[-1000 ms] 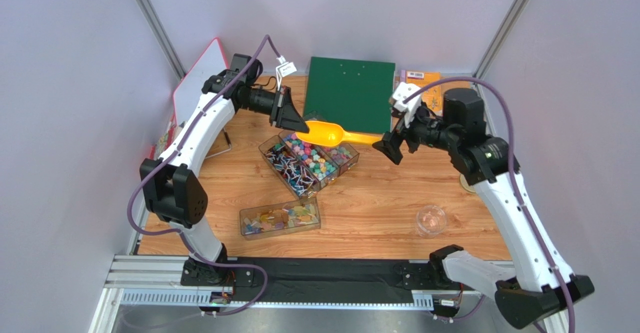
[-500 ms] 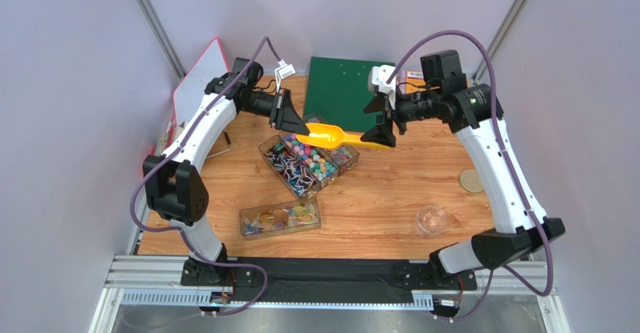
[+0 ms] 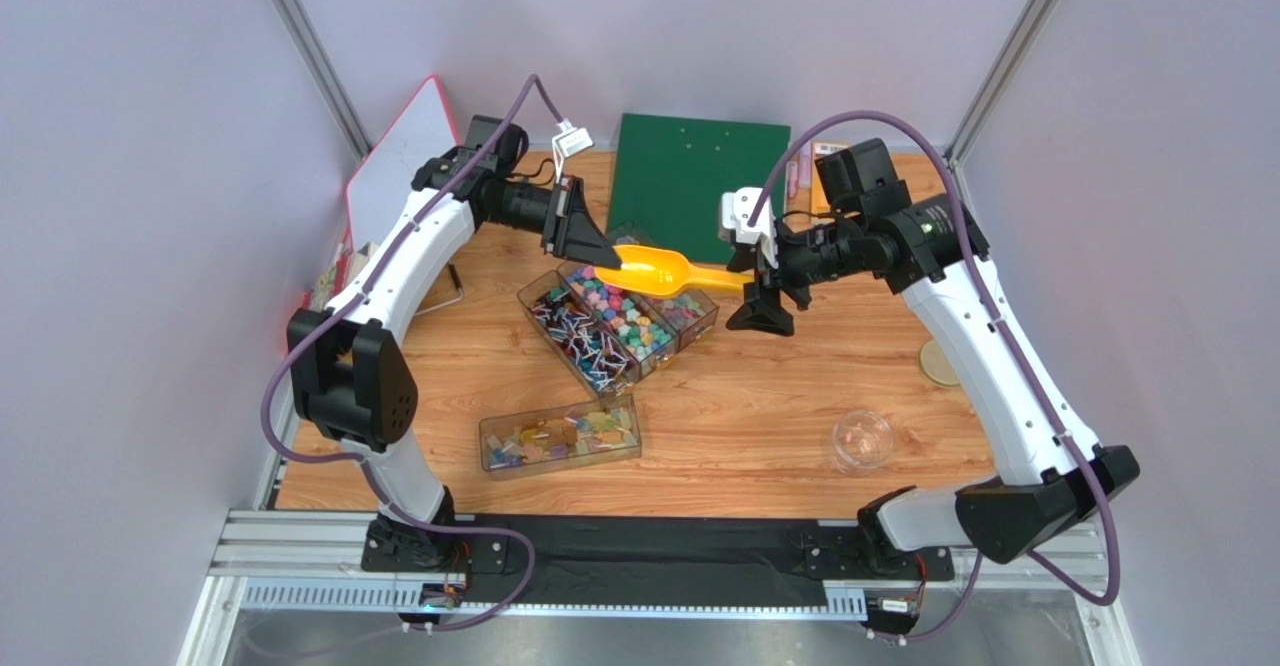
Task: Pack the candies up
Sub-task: Pick up the spatula from the center of the board.
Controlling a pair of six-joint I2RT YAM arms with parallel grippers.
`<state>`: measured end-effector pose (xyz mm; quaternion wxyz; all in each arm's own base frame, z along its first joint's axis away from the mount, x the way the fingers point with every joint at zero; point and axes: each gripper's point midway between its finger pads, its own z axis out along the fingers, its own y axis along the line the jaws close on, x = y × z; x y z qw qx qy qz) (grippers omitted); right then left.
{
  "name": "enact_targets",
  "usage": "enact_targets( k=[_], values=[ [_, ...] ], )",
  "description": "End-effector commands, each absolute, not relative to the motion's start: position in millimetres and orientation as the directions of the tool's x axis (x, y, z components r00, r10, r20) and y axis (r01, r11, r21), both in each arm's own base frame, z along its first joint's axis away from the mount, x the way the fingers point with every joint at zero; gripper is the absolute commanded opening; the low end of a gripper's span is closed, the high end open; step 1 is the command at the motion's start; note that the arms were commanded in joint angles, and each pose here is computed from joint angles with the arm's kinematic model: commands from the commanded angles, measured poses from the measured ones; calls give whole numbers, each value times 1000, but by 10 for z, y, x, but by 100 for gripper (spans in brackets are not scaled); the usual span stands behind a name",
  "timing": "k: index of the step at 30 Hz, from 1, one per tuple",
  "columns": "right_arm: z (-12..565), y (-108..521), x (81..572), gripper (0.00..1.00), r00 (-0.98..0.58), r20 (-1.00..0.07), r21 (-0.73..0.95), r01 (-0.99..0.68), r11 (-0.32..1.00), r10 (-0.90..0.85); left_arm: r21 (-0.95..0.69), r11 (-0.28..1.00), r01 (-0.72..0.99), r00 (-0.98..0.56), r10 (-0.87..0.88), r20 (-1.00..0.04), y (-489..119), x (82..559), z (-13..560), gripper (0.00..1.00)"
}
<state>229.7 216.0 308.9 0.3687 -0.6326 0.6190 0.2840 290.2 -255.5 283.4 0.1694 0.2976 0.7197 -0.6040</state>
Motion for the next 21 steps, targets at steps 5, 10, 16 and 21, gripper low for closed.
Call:
enact_targets(
  k=[5, 10, 16, 21],
  values=[
    [3263, 2193, 2510, 70, 108, -834, -225, -962, 156, -541, -748, 36, 663, -738, 203, -644, -2570, 2875, 3054, 0],
    [3215, 2230, 2566, 66, 96, -832, -221, -961, 168, -546, -749, 36, 661, -739, 203, -643, -2564, 2850, 3053, 0],
    [3155, 2278, 2600, 61, 86, -825, -211, -964, 163, -559, -747, 35, 664, -737, 203, -645, -2563, 2846, 3055, 0],
    [3106, 2291, 2613, 56, 78, -817, -203, -966, 159, -571, -749, 34, 661, -739, 203, -643, -2563, 2846, 3044, 0]
  ],
)
